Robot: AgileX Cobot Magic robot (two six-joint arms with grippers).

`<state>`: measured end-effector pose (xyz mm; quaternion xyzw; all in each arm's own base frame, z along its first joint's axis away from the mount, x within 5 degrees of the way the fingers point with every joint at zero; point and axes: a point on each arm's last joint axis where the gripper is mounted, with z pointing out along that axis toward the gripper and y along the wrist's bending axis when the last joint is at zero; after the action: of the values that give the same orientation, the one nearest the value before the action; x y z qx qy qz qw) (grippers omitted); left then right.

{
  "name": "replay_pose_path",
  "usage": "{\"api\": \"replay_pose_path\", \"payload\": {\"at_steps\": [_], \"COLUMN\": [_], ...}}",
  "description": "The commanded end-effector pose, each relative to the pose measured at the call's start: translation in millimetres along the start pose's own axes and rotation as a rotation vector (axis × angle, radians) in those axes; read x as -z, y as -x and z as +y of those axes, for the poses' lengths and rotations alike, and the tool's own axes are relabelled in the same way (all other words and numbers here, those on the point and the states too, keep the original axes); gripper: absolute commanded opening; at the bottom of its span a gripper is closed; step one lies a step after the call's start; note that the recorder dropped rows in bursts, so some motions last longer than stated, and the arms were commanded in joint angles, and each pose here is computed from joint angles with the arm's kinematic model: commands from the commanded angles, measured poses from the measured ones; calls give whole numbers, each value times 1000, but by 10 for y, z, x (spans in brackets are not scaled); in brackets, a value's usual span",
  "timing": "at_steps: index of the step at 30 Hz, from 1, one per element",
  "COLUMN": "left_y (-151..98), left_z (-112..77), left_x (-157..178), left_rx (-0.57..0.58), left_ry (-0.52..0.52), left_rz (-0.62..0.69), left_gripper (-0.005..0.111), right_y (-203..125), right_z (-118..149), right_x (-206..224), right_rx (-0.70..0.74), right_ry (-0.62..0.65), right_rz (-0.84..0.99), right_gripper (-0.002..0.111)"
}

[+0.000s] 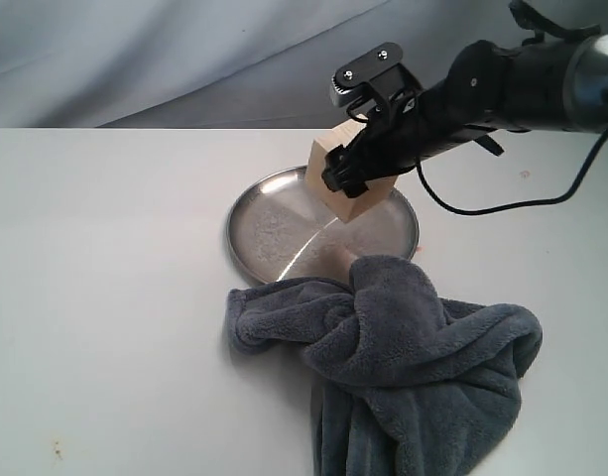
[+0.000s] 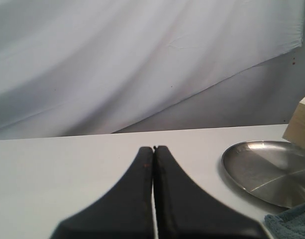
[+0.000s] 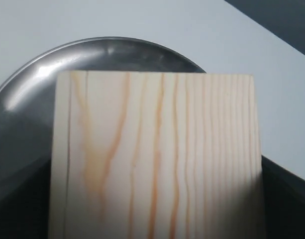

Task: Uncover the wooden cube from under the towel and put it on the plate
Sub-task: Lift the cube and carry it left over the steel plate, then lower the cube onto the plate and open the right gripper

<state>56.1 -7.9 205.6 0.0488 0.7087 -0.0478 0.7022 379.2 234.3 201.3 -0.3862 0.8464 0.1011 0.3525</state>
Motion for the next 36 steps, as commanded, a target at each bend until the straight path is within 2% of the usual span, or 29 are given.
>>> {"api": "replay_pose_path", "payload": {"at_steps": [1, 8, 13, 18, 36], "left_y": [-3, -3, -3, -3, -3], "left_z": [2, 2, 2, 2, 2], "left_x": [1, 1, 1, 1, 1], "left_rx": [5, 5, 5, 5, 5], "left_ry": [3, 3, 3, 3, 3], "left_rz": [-11, -11, -11, -11, -11], "left_gripper": [0, 0, 0, 0, 0], "right_y": [158, 165, 112, 49, 18], "right_z": [-25, -9, 42, 38, 5], "right_x": [-96, -351, -490, -572, -619], "right_rx": [-66, -56, -9, -36, -46], "right_ry": [38, 93, 81, 73, 34], "right_rz": [-3, 69, 99, 125, 130], "right_gripper": [38, 38, 38, 38, 39]}}
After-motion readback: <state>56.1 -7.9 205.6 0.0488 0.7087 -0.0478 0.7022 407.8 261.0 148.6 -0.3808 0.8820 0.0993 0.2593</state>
